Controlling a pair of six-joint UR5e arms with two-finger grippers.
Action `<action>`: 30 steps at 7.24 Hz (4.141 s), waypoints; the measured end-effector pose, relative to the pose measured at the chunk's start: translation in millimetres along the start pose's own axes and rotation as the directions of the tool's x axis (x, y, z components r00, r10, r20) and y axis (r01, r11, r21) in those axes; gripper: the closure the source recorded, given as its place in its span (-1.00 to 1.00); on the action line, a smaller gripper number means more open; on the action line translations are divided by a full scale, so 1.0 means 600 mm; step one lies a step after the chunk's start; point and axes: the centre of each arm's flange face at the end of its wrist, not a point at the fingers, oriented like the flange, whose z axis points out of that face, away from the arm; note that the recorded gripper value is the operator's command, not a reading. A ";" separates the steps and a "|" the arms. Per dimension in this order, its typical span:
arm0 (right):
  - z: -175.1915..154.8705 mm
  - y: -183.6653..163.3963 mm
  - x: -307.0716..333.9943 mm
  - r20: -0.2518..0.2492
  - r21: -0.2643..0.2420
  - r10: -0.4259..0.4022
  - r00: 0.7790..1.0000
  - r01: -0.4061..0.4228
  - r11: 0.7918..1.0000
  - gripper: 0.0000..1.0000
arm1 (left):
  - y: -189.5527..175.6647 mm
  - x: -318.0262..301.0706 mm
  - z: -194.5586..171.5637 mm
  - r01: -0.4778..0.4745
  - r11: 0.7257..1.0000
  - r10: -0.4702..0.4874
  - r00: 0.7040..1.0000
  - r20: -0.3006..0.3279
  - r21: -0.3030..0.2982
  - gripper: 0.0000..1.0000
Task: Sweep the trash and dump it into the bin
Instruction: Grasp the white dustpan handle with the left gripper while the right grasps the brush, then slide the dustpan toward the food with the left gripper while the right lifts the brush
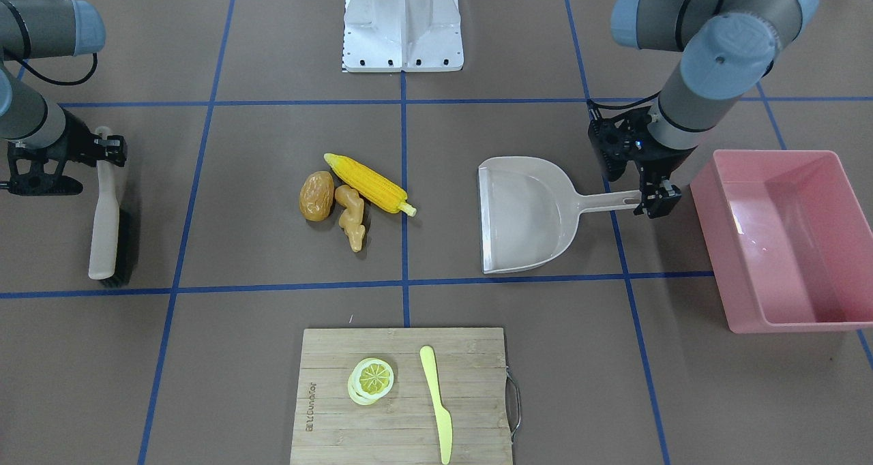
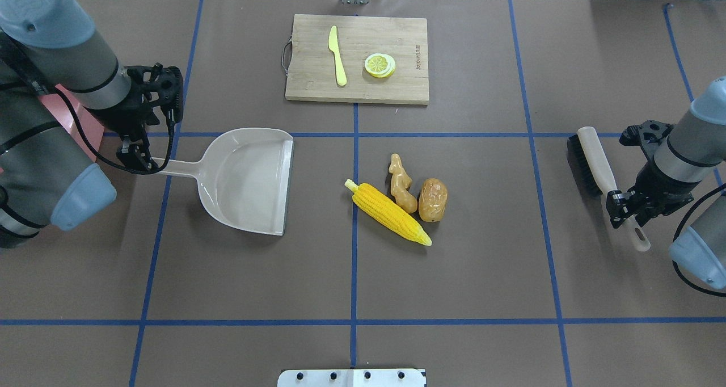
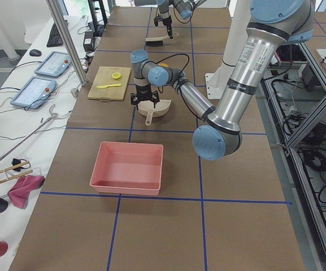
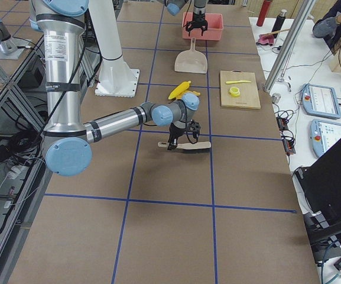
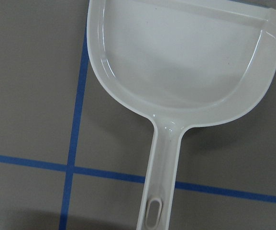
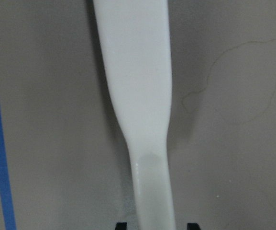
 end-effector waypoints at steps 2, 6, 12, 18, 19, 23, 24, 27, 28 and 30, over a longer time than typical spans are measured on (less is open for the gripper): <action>0.003 -0.001 0.001 -0.002 -0.003 -0.002 1.000 0.002 1.000 0.21 | -0.008 0.013 0.062 0.009 1.000 -0.010 0.999 -0.036 -0.018 -0.96; 0.001 0.000 -0.001 0.000 0.000 -0.009 1.000 0.009 1.000 1.00 | -0.014 0.036 0.128 -0.021 0.999 0.017 0.997 -0.080 -0.048 -0.96; -0.084 0.011 -0.037 0.042 0.094 -0.055 0.998 0.051 0.994 1.00 | -0.003 0.034 0.144 -0.019 0.998 0.014 0.997 -0.074 -0.065 1.00; -0.153 0.062 -0.043 0.096 0.146 -0.046 0.994 0.031 0.989 1.00 | -0.114 0.032 0.074 -0.049 0.998 0.047 0.998 -0.050 -0.035 1.00; -0.165 0.082 -0.049 0.128 0.138 -0.027 0.991 0.009 0.990 1.00 | -0.141 0.032 0.067 -0.059 0.998 0.057 0.997 -0.046 -0.036 1.00; -0.174 0.146 -0.122 0.252 0.056 -0.099 0.963 0.087 0.995 1.00 | -0.196 0.059 0.095 -0.108 0.993 0.104 0.992 -0.072 -0.050 1.00; -0.156 0.163 -0.155 0.269 0.021 -0.111 0.957 0.109 0.994 1.00 | -0.205 0.067 0.103 -0.115 0.992 0.111 0.990 -0.083 -0.054 1.00; -0.093 0.203 -0.239 0.310 -0.039 -0.055 0.949 0.071 0.997 1.00 | -0.213 0.074 0.114 -0.113 0.991 0.105 0.989 -0.103 -0.076 1.00; -0.074 0.212 -0.255 0.325 -0.042 -0.040 0.945 0.057 0.998 1.00 | -0.215 0.073 0.116 -0.111 0.990 0.102 0.989 -0.106 -0.082 1.00; -0.044 0.228 -0.295 0.341 -0.011 -0.011 0.940 0.016 1.000 1.00 | -0.227 0.072 0.113 -0.109 0.990 0.099 0.989 -0.110 -0.088 1.00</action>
